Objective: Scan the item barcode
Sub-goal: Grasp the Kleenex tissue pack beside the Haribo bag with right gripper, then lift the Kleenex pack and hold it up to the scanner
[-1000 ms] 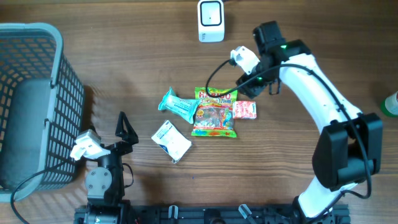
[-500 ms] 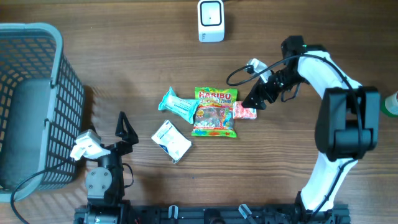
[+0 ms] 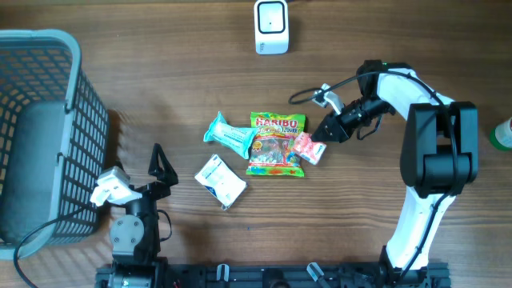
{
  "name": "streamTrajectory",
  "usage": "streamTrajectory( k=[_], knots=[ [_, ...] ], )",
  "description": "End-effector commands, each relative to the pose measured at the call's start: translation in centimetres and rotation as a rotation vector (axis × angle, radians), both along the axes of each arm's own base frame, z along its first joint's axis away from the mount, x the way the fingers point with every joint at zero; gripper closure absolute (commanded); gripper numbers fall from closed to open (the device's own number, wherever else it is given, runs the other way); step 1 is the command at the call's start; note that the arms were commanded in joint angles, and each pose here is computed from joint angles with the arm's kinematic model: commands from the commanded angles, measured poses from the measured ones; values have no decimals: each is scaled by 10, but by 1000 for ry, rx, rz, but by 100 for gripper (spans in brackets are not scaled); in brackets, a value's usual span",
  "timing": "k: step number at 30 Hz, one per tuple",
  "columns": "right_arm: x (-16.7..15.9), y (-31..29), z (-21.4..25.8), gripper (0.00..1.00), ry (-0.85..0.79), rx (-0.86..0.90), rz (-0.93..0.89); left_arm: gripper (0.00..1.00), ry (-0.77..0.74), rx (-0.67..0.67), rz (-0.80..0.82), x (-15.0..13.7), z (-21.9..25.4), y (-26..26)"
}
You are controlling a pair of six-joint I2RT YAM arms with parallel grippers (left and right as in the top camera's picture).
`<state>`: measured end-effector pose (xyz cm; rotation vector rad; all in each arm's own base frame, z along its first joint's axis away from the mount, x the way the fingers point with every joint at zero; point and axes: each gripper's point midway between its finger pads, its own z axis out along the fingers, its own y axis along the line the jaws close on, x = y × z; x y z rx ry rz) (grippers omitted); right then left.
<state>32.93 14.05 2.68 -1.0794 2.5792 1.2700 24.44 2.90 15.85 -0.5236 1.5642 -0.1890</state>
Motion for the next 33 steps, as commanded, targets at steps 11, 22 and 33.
streamTrajectory(
  k=[11,22,33],
  knots=[
    [-29,11,-28,5,89,-96,8,0,-4,-6,0,0,-1,0],
    [-32,24,-48,56,28,-129,45,0,-4,-6,0,0,-1,0],
    [-1,62,110,96,733,391,-405,0,-4,-6,0,0,-1,0]
  ],
)
